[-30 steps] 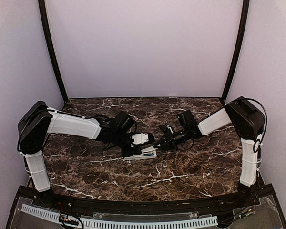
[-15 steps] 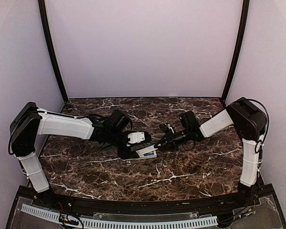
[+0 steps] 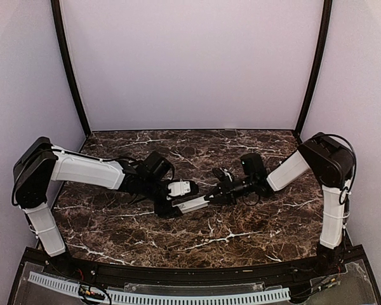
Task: Load the batteries into the remote control
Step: Place the battery cover on the remote control without the battery cover.
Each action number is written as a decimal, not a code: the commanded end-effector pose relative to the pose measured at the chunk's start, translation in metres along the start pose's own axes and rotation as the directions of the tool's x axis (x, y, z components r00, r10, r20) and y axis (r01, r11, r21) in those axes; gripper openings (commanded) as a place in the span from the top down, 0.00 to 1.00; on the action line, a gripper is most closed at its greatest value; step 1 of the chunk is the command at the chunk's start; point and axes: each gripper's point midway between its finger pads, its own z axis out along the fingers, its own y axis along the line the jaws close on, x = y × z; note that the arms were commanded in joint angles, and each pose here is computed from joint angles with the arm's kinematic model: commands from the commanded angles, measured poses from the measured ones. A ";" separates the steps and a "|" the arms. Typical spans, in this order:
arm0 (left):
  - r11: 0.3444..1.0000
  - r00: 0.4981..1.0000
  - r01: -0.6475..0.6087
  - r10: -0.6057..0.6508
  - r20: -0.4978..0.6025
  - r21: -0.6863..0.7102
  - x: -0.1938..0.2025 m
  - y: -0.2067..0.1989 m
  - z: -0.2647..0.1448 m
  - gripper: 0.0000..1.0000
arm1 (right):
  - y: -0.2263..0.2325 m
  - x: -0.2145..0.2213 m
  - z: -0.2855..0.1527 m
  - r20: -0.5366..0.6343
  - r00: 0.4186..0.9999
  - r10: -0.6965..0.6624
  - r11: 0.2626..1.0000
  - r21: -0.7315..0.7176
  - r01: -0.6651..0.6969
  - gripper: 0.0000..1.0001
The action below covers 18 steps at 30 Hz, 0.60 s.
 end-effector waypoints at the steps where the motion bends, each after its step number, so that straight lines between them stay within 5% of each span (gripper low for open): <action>1: 0.999 1.000 0.022 -0.022 0.011 0.023 -0.007 0.000 0.005 0.33 | -0.003 -0.006 0.007 -0.006 1.000 -0.027 1.000 -0.015 0.027 1.00; 18: 0.998 0.998 0.062 -0.062 -0.010 0.033 0.001 -0.001 0.014 0.44 | -0.019 -0.007 0.012 -0.131 0.991 -0.040 0.999 0.018 0.042 1.00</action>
